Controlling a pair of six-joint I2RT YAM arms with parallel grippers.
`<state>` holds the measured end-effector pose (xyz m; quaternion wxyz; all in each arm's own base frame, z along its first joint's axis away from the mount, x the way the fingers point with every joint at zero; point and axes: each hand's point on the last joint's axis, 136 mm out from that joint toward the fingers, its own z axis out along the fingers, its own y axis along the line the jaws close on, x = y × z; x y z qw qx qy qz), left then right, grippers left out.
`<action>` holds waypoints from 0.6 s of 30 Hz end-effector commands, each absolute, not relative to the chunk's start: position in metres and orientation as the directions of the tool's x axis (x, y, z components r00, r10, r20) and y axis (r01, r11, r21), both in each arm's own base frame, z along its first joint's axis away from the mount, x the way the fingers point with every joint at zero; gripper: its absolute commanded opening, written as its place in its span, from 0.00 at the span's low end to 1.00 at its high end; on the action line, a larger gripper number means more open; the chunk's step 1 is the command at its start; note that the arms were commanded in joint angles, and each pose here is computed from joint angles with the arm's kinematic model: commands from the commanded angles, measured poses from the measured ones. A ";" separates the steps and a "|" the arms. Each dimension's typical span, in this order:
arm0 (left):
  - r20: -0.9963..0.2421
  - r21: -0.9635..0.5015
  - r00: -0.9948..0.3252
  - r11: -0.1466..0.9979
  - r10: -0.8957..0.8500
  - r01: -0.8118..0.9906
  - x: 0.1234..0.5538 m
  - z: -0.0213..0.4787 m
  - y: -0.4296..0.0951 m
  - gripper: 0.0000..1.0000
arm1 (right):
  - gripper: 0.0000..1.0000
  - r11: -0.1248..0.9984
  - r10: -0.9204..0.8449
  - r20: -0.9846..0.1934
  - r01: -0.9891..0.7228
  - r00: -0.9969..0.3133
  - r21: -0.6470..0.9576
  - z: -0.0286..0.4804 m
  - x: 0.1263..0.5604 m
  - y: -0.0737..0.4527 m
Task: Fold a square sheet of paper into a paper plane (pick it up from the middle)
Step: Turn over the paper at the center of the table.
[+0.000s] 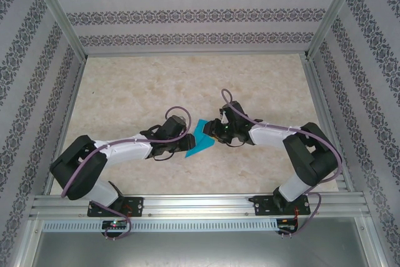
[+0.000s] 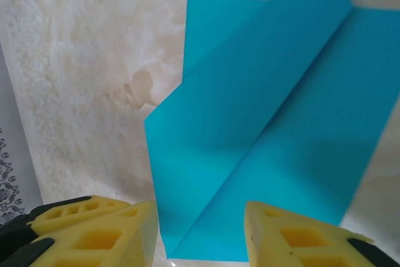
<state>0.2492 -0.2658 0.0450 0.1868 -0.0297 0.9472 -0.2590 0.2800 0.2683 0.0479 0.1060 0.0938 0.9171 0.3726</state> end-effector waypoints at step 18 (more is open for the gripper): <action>-0.341 -0.502 -0.921 0.865 -0.186 0.011 0.263 0.034 -0.265 0.38 | 0.40 0.631 0.298 -0.105 0.113 -0.949 0.767 0.044 0.290 0.303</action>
